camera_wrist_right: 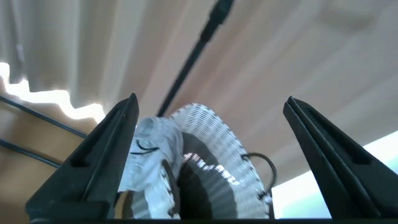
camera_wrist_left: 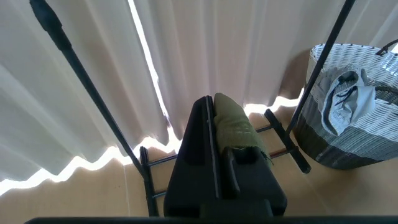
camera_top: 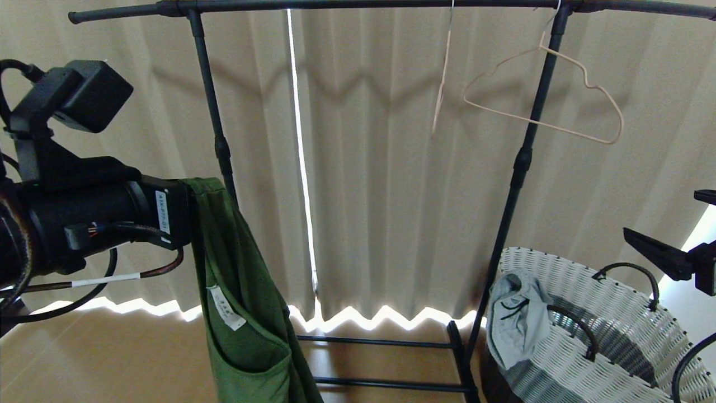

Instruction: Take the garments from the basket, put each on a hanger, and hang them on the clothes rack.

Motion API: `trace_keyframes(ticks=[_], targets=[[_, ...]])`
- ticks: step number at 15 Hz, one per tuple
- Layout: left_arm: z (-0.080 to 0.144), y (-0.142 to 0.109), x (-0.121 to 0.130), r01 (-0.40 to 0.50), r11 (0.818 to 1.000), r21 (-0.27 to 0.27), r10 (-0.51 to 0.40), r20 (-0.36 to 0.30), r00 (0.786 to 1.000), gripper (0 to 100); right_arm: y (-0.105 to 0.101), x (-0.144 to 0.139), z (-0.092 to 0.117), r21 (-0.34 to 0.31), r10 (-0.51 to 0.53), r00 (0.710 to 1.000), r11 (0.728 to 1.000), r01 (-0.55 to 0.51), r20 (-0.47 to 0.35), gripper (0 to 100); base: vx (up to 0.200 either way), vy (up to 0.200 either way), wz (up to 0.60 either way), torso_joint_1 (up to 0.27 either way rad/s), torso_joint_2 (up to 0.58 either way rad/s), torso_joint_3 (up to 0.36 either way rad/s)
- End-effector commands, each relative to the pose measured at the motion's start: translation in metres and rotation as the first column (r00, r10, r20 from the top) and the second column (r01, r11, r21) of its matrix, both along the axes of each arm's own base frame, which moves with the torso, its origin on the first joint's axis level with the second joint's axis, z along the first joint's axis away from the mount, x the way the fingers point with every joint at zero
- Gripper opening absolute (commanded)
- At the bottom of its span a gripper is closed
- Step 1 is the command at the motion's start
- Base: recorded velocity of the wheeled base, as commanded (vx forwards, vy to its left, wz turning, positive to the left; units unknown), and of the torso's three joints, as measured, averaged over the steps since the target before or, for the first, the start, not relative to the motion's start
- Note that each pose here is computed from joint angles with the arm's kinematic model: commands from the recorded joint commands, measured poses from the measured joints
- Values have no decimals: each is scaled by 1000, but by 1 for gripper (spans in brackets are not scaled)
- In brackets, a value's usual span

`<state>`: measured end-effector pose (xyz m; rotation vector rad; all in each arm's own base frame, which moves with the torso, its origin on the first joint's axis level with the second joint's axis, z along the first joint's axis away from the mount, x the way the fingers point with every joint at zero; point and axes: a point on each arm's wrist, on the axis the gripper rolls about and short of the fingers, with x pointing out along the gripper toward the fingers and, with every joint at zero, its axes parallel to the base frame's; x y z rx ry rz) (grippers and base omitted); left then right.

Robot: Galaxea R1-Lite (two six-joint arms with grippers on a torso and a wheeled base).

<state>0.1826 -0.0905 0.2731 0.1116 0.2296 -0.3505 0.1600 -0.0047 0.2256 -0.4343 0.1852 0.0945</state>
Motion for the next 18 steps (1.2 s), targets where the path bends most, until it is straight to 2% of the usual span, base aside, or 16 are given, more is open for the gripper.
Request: trace_keyframes(ticks=[1, 4, 11, 14, 15, 18], targets=[[-1, 1, -1, -1, 1000, 1, 1, 0, 1000, 0, -1, -9, -3, -5, -19, 1000, 1000, 19, 6, 100, 0, 0, 0, 0, 0, 0], [-1, 2, -4, -1, 1000, 0, 1, 2, 1000, 0, -4, -9, -4, -9, -60, 998, 998, 60, 1, 100, 0, 0, 0, 0, 0, 0], [-2, 6, -14, 10, 1000, 0, -10, 12, 1000, 0, -8, -4, -5, 4, -76, 997, 997, 76, -12, 100, 0, 0, 0, 2, -9, -3], [-6, 6, -16, 18, 999, 26, -18, 8, 1000, 0, -8, -4, -4, 18, -81, 997, 997, 81, -11, 100, 0, 0, 0, 67, -245, -220], [-10, 6, -17, 26, 998, 56, -27, 8, 1000, 0, -8, -4, -6, 30, -85, 996, 996, 85, -16, 100, 0, 0, 0, 51, -290, -295], [-11, 5, -16, 29, 998, 55, -30, 28, 999, 0, -8, -4, -7, 31, -88, 996, 996, 89, -20, 100, 0, 0, 0, 173, -535, -291]])
